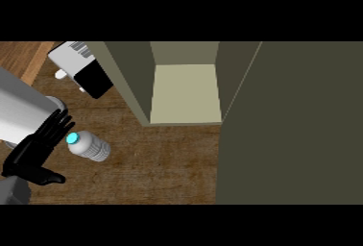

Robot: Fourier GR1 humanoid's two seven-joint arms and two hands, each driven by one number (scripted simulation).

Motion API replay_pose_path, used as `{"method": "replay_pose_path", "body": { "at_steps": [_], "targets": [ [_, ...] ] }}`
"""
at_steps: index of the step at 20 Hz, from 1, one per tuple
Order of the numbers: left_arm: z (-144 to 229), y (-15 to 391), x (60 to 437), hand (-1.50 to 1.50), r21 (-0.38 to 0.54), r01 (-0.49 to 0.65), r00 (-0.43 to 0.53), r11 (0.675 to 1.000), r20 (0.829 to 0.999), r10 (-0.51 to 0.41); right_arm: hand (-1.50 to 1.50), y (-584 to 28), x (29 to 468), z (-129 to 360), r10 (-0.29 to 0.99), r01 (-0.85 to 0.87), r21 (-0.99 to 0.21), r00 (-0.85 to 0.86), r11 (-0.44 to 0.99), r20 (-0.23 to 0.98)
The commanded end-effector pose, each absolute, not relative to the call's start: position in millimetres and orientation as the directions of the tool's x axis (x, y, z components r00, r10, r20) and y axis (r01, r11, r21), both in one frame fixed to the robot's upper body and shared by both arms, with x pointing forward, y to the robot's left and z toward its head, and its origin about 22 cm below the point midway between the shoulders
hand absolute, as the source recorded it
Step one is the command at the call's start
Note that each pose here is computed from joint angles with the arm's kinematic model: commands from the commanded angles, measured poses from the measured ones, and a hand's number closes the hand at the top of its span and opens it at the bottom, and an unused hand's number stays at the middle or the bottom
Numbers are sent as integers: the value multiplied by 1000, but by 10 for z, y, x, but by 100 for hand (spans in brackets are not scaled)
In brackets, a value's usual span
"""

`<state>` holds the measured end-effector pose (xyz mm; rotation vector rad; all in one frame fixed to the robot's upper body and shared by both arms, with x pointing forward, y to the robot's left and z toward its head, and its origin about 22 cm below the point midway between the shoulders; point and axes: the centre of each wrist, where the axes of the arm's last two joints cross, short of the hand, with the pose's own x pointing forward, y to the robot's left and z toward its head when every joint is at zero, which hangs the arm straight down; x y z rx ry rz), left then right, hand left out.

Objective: Pick up the bottled water, place it into the cabinet and close the cabinet

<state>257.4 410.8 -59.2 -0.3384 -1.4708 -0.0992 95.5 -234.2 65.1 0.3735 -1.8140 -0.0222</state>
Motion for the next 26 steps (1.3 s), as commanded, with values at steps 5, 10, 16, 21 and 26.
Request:
{"method": "replay_pose_path", "body": {
  "at_steps": [5,10,16,21,26],
  "targets": [
    [-960,3964,2630,-150,-226,249,152,942,970,192,-150,-2117,913,617,-261,-252,201,-232,947,937],
    [-1089,3978,2530,-150,-284,270,197,920,952,236,-150,-2283,1009,684,-254,-241,201,-213,950,944],
    [-1141,3881,2579,-150,-283,265,177,922,954,242,-150,-2314,947,552,-255,-265,193,-226,945,940],
    [-1193,3659,2676,-150,-290,284,179,914,953,246,-150,-2253,902,638,-258,-269,196,-221,943,940],
    [-1220,3796,2568,-150,-353,278,211,893,930,302,-150,-2315,1000,577,-277,-250,220,-222,943,935]
  ]
}}
